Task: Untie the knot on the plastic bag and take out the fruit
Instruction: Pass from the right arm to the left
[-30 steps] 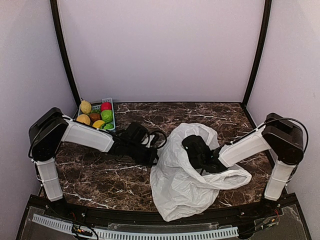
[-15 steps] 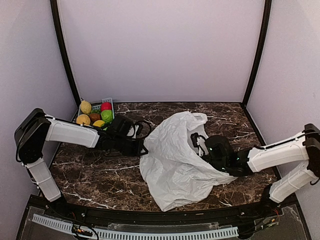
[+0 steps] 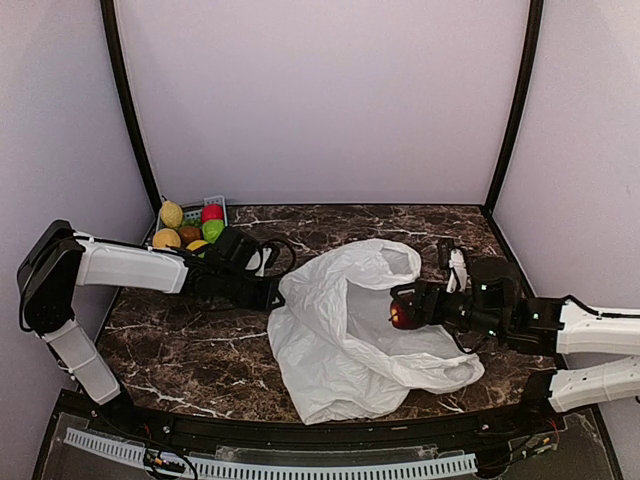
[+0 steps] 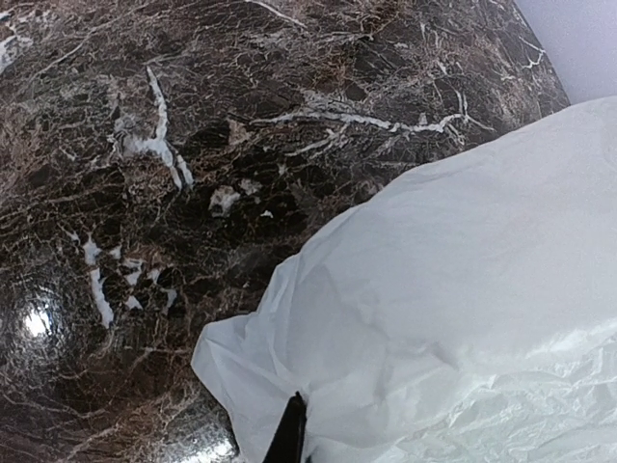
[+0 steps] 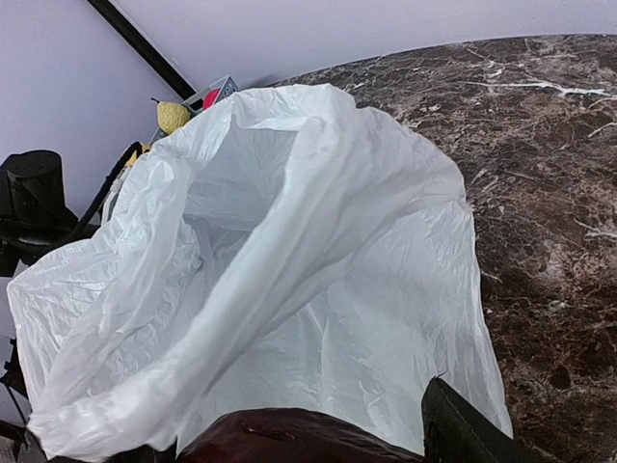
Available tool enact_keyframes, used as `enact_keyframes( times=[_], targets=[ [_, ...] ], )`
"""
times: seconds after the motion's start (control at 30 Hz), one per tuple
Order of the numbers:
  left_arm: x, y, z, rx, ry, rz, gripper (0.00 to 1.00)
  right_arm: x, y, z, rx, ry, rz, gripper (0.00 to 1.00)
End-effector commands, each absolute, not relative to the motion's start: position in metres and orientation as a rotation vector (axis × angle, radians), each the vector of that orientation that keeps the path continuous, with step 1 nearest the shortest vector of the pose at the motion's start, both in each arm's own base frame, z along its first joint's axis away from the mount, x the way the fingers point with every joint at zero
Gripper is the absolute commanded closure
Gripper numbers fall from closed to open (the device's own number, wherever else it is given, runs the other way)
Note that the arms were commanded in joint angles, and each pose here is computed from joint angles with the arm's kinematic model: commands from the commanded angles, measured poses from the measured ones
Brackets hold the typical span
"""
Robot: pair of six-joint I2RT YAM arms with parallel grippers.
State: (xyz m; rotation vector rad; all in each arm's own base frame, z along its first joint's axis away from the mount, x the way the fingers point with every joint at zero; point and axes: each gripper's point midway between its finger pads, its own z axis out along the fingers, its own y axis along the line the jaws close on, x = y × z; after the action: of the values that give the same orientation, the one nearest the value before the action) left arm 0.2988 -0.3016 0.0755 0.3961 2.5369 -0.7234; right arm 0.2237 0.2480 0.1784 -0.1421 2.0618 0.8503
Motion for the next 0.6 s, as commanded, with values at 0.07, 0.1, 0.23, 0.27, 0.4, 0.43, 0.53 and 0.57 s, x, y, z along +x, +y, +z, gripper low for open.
enact_keyframes(
  times=[0.07,0.1,0.23,0.27,0.4,0.43,0.53,0.57],
  targets=[
    [0.296,-0.292,0.087,0.432,2.515,-0.683,0.98,0.231,0.243,0.211,-0.148,1.999,0.819,0.77],
    [0.295,-0.291,0.087,0.429,2.523,-0.68,0.96,0.23,0.244,0.213,-0.154,2.0,0.825,0.77],
    [0.297,-0.287,0.105,0.407,2.497,-0.667,0.53,0.223,0.248,0.231,-0.188,1.966,0.886,0.77],
    [0.299,-0.285,0.118,0.396,2.463,-0.657,0.47,0.219,0.249,0.231,-0.211,1.975,0.896,0.77],
    [0.301,-0.272,0.164,0.374,2.363,-0.624,0.26,0.203,0.256,0.249,-0.309,1.945,0.99,0.76],
    [0.3,-0.27,0.174,0.373,2.348,-0.621,0.23,0.198,0.258,0.255,-0.331,1.936,1.015,0.76],
    [0.291,-0.265,0.217,0.387,2.25,-0.678,0.21,0.186,0.262,0.274,-0.378,1.89,1.1,0.75],
    [0.288,-0.266,0.226,0.395,2.227,-0.701,0.2,0.184,0.263,0.282,-0.386,1.87,1.125,0.75]
  ],
)
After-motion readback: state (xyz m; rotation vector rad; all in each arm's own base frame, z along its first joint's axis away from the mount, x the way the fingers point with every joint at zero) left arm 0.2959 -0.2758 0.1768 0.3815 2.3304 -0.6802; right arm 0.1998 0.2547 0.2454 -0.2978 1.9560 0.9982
